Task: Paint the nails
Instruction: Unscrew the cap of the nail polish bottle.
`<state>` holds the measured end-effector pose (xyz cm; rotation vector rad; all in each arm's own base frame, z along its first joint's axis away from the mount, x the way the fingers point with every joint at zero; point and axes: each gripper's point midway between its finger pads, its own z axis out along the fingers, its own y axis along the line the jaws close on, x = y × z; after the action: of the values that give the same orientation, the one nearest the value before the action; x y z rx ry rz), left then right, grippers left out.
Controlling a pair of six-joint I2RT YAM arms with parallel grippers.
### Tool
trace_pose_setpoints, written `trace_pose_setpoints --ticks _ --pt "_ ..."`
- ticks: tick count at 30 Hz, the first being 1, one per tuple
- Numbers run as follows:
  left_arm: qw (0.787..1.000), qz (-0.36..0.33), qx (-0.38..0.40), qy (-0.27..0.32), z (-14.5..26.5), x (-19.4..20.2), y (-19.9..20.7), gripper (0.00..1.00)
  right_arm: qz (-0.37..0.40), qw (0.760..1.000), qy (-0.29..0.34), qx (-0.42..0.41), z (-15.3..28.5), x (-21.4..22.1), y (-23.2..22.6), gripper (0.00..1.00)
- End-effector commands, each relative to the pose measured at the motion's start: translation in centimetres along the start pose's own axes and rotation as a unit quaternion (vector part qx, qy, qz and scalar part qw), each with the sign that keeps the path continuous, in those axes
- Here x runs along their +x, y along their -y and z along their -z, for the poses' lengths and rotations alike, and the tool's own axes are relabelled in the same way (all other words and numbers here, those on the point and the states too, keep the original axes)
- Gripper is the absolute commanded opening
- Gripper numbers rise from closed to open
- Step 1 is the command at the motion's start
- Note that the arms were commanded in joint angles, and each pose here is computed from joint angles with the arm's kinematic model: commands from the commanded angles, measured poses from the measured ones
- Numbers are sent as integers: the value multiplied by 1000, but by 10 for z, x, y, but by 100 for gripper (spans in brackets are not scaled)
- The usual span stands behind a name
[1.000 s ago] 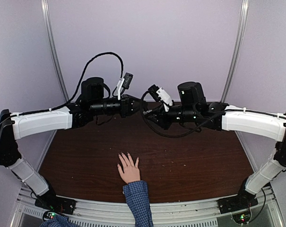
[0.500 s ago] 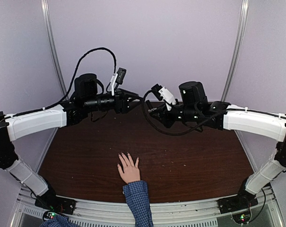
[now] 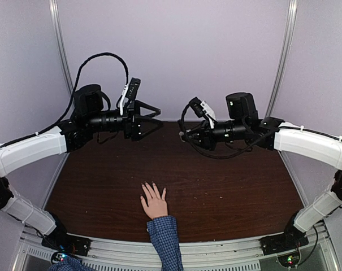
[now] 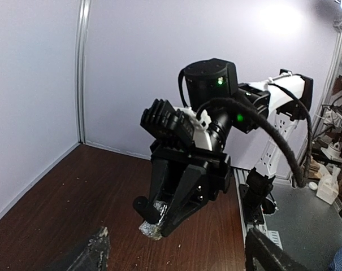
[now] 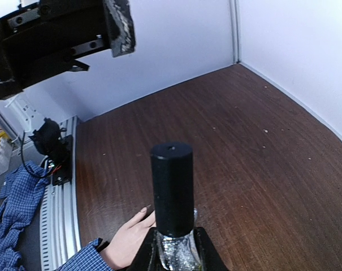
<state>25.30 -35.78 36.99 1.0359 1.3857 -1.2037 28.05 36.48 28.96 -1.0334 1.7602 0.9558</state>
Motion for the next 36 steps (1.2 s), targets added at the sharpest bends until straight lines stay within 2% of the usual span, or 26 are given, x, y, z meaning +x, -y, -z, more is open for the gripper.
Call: trace_pose_setpoints --ticks 1,6,11,14,25,36 --pt "997 -44 65 -11 3 10 20 82 18 996 9 -83 8 -9 -29 0" --pt "991 -67 117 5 4 11 38 78 12 988 8 -156 8 -12 -51 0" --pt "981 -106 160 -3 -2 20 60 73 -4 967 8 -256 13 -18 -79 0" --pt "978 -118 173 3 -6 20 66 69 -2 958 5 -287 13 -19 -92 0" --pt "973 -107 203 18 -25 19 74 55 19 942 -6 -334 19 -17 -118 0" --pt "968 -106 223 48 -21 12 82 41 12 933 -14 -359 20 -15 -124 0"
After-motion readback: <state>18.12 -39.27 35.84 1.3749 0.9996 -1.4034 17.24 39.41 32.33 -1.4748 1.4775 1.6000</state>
